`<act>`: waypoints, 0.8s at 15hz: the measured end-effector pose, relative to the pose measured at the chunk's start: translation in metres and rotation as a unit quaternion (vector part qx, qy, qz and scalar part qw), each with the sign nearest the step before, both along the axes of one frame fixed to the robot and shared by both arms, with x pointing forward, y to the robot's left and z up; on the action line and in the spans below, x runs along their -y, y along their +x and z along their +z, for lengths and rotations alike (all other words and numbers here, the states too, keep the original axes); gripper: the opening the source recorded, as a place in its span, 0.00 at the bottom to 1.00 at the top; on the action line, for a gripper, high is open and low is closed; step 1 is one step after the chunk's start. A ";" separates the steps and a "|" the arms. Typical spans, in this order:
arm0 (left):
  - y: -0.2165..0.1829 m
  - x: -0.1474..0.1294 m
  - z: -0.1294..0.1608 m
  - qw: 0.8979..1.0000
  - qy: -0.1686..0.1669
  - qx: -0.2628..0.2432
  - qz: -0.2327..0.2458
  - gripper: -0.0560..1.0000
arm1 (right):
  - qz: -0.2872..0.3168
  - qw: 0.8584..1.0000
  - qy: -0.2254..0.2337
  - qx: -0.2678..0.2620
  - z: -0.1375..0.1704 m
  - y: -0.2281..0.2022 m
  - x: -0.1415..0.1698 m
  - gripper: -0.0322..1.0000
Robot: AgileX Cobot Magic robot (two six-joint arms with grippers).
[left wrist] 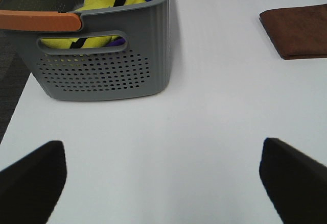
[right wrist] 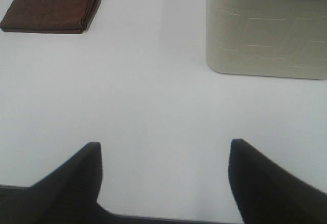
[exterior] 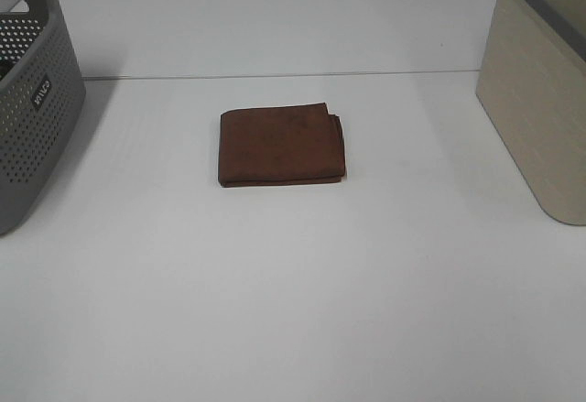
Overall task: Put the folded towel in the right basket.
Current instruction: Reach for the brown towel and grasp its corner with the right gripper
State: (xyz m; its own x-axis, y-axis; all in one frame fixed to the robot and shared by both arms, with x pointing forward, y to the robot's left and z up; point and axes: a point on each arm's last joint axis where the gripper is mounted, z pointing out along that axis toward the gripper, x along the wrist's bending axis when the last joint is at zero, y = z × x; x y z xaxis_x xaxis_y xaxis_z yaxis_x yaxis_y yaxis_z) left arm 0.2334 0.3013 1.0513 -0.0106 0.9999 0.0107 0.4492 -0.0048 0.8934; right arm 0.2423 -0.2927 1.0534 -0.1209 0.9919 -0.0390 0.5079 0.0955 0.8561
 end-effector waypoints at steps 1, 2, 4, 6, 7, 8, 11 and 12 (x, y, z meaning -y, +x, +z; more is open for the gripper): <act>0.000 0.000 0.000 1.000 0.000 0.000 0.000 0.98 | 0.000 1.000 0.000 0.000 0.000 0.000 0.000 0.68; 0.000 0.000 0.000 1.000 0.000 0.000 0.000 0.98 | 0.000 1.000 0.000 0.000 0.000 0.000 0.000 0.68; 0.000 0.000 0.000 1.000 0.000 0.000 0.000 0.98 | 0.000 1.000 0.000 0.000 0.000 0.000 0.000 0.68; 0.000 0.000 0.000 1.000 0.000 0.000 0.000 0.98 | 0.000 1.000 0.000 0.000 0.000 0.000 0.000 0.68; 0.000 0.000 0.000 1.000 0.000 0.000 0.000 0.98 | 0.000 1.000 0.000 0.000 0.000 0.000 0.000 0.68; 0.000 0.000 0.000 1.000 0.000 0.000 0.000 0.98 | 0.000 1.000 0.000 0.000 0.000 0.000 0.000 0.68; 0.000 0.000 0.000 1.000 0.000 0.000 0.000 0.98 | 0.000 1.000 0.000 0.000 0.000 0.000 0.000 0.68; 0.000 0.000 0.000 1.000 0.000 0.000 0.000 0.98 | 0.000 1.000 0.000 0.000 0.000 0.000 0.000 0.68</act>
State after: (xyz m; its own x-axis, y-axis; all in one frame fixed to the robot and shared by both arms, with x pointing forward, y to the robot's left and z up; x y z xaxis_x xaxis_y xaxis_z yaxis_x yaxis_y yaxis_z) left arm 0.2334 0.3013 1.0513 -0.0106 0.9999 0.0107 0.4492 -0.0048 0.8934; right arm 0.2423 -0.2927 1.0534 -0.1209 0.9919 -0.0390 0.5079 0.0955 0.8561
